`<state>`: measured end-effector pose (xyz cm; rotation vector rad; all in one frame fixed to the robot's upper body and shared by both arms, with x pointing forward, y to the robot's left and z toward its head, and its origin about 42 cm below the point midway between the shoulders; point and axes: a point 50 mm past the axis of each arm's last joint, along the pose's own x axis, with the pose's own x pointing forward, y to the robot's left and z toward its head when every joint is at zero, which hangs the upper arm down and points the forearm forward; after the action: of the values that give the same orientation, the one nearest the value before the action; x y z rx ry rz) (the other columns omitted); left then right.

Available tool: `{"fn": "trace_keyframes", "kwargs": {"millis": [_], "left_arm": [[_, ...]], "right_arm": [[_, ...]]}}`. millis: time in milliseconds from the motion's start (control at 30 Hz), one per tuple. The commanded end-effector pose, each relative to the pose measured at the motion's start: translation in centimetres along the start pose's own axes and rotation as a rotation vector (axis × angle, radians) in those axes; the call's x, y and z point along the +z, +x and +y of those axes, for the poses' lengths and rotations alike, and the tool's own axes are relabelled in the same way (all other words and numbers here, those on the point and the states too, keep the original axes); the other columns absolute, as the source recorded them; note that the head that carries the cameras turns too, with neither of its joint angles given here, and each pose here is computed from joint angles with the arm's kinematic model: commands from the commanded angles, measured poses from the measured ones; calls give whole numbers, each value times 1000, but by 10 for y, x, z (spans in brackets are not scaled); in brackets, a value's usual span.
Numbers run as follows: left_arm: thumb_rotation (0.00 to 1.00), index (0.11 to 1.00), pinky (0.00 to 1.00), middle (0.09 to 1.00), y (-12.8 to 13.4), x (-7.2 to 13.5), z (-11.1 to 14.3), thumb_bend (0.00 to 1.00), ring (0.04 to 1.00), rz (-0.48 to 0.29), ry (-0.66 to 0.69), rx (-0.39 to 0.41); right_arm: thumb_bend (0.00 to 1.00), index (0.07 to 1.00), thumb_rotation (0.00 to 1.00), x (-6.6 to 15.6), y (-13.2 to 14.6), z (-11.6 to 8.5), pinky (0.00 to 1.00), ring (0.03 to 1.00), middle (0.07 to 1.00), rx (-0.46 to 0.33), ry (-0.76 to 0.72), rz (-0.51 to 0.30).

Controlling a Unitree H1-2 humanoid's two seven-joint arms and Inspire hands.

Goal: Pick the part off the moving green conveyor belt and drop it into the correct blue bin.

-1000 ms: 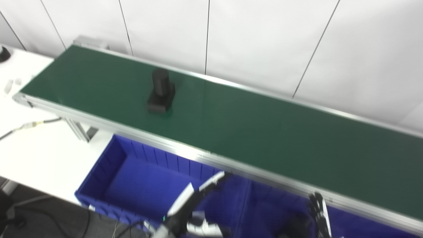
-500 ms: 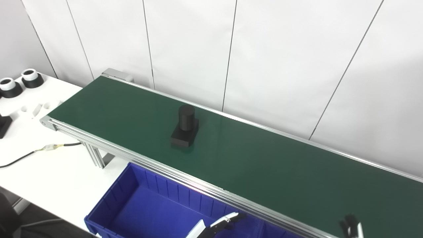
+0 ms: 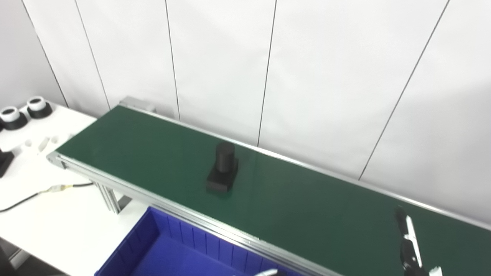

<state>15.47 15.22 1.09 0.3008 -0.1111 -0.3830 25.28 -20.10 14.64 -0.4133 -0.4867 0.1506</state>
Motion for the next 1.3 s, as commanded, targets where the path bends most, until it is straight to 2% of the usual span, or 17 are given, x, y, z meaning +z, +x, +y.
{"fn": "trace_keyframes", "kwargs": {"millis": [0,133,367,567,833,1000,1233,1267], "left_arm": [[471,849,785,895,9,6,7,837,864,-68,12,22],[470,849,775,893,8,5,8,832,861,-69,19,15],[466,848,778,896,8,3,8,831,863,-61,15,7],[459,844,766,892,8,3,7,833,857,-58,8,9],[462,847,775,898,6,2,8,837,865,-51,0,3],[461,853,781,907,4,2,9,840,872,-44,-5,-3],[441,868,806,922,2,1,11,823,891,-46,0,-14],[441,868,802,922,2,1,11,825,890,-45,1,-14]], "right_arm": [[807,955,752,6,18,0,863,907,924,9,-16,-11],[804,937,712,10,38,3,795,883,905,56,-30,4],[790,917,530,19,75,9,765,875,905,134,-35,19],[820,921,587,17,99,16,766,883,916,185,-93,67],[885,917,550,12,130,34,736,842,892,208,-102,89],[933,931,559,10,147,47,767,863,906,225,-111,111],[940,944,576,1,169,68,733,866,927,227,-152,156],[944,939,574,0,171,70,704,855,923,226,-155,157]]}}
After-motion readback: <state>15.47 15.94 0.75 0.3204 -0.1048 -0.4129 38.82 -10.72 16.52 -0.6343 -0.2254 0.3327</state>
